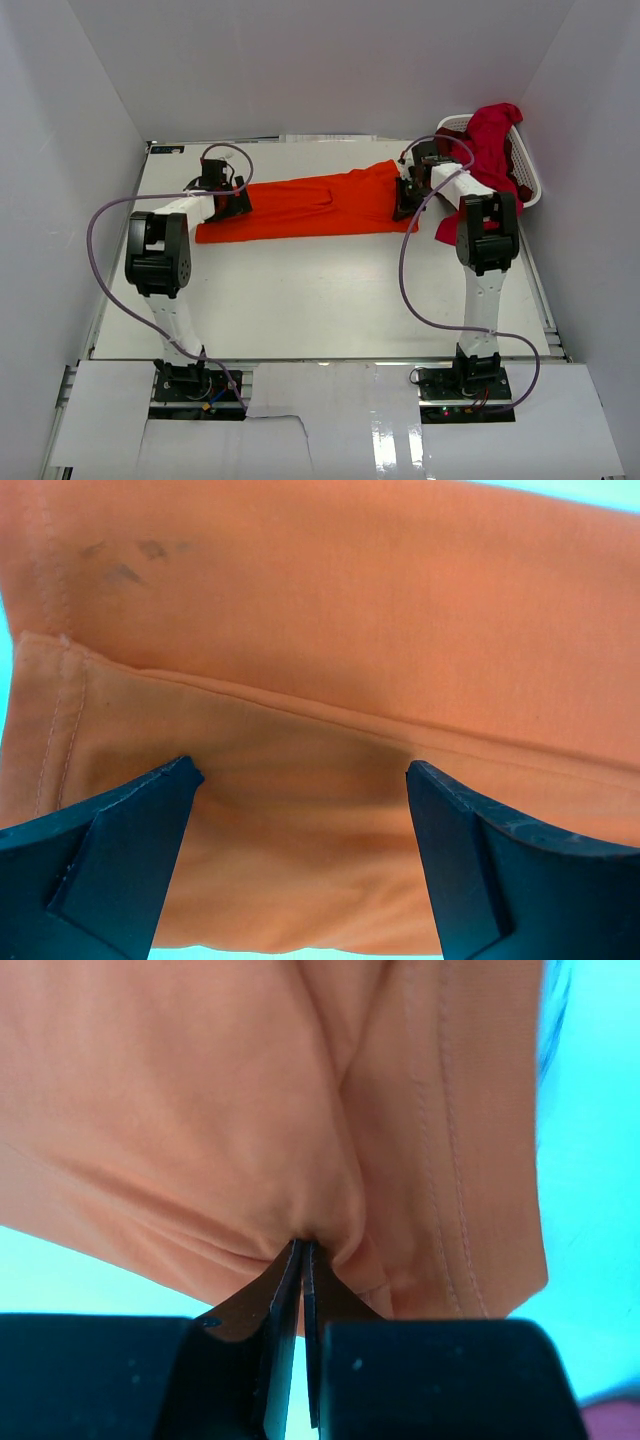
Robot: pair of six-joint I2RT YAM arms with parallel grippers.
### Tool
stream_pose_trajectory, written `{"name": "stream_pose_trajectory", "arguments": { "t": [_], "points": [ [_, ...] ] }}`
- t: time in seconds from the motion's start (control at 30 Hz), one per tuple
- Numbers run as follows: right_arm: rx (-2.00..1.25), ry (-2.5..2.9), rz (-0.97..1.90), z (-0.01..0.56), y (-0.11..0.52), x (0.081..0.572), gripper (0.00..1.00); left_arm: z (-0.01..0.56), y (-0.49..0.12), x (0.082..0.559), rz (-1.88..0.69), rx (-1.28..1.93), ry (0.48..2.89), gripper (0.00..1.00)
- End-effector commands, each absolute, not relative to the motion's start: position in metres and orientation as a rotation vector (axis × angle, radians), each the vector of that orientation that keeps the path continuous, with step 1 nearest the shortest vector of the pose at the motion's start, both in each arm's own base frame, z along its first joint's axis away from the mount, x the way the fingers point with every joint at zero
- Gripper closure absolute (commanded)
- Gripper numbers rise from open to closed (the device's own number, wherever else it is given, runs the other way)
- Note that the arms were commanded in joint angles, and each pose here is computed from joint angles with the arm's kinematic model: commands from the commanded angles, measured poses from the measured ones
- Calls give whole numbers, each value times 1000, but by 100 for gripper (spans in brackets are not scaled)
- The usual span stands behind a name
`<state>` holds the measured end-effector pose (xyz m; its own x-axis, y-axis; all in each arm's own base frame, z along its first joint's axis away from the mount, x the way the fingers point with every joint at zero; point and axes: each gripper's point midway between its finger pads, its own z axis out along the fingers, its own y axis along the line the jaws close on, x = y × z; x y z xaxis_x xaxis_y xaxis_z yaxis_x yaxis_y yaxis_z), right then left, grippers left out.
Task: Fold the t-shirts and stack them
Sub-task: Rotate the tshirt 90 degrees
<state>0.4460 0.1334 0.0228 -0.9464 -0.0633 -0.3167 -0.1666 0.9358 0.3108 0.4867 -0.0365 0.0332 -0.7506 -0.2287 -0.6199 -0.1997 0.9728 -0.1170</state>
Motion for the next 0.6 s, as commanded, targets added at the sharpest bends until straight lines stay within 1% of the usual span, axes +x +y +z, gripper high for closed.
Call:
{"name": "stream_pose_trajectory", "arguments": {
  "t": [0.0, 0.13, 0.33, 0.57],
  "points": [
    [-146, 2819, 402, 4, 119, 457, 89, 27, -26, 436, -29, -459, 2537, 2],
    [-154, 2771, 427, 8, 125, 477, 89, 28, -31, 406, -64, -536, 2551, 2],
    [-150, 2725, 485, 4, 136, 498, 89, 32, -56, 363, -184, -592, 2586, 2],
    [-139, 2624, 678, 8, 164, 526, 89, 28, -90, 322, -254, -555, 2642, 2]
  ]
}}
